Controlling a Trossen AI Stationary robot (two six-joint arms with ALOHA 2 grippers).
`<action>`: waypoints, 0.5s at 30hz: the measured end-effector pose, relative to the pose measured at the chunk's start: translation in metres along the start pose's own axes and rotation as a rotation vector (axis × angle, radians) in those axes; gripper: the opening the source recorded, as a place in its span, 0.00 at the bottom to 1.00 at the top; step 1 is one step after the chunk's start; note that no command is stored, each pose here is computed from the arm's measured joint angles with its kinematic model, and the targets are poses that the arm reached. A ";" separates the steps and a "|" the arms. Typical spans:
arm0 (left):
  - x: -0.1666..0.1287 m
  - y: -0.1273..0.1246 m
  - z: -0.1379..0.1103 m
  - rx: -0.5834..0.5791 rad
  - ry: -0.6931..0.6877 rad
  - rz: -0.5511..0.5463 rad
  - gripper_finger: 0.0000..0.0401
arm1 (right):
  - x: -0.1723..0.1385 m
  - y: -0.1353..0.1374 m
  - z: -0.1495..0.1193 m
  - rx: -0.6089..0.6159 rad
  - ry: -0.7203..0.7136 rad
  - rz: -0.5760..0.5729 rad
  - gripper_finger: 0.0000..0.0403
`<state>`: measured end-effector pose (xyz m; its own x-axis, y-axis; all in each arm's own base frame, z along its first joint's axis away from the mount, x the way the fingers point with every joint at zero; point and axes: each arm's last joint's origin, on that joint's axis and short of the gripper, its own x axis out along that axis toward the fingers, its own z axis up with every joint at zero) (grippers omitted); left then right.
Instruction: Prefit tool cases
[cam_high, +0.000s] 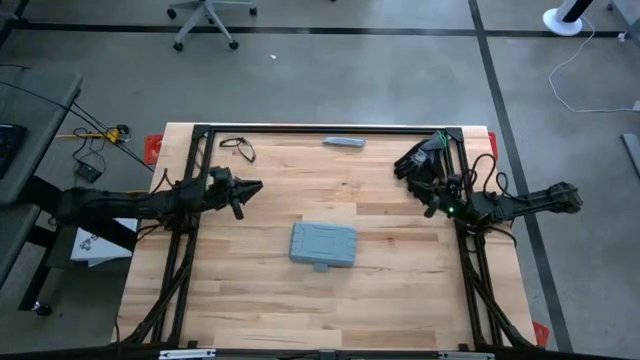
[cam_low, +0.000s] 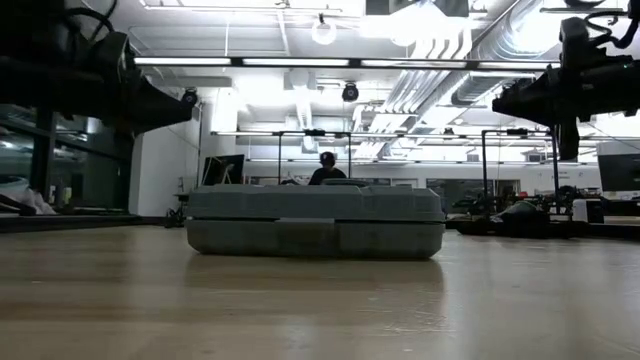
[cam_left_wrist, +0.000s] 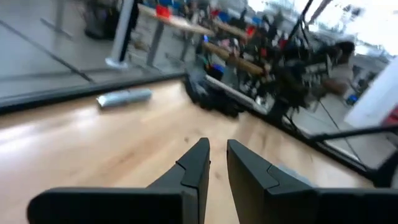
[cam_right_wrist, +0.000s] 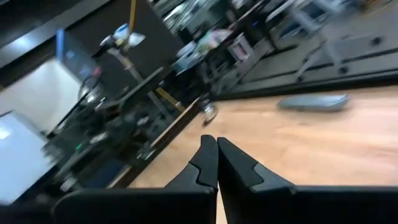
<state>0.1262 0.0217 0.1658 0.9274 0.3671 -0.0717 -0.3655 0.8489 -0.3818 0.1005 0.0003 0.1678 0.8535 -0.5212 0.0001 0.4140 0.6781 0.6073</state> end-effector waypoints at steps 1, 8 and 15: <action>0.003 -0.003 0.002 -0.001 0.022 -0.018 0.12 | 0.000 0.000 0.000 -0.005 -0.002 -0.003 0.00; 0.041 -0.036 0.029 0.079 0.153 -0.144 0.12 | 0.000 0.007 0.005 0.044 0.000 0.119 0.00; 0.082 -0.057 0.033 0.252 0.242 -0.166 0.12 | 0.004 0.014 0.002 0.088 0.050 0.192 0.00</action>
<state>0.2208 0.0165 0.2123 0.9565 0.1415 -0.2552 -0.1885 0.9672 -0.1704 0.1094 0.0064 0.1776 0.9295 -0.3590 0.0842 0.2150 0.7132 0.6671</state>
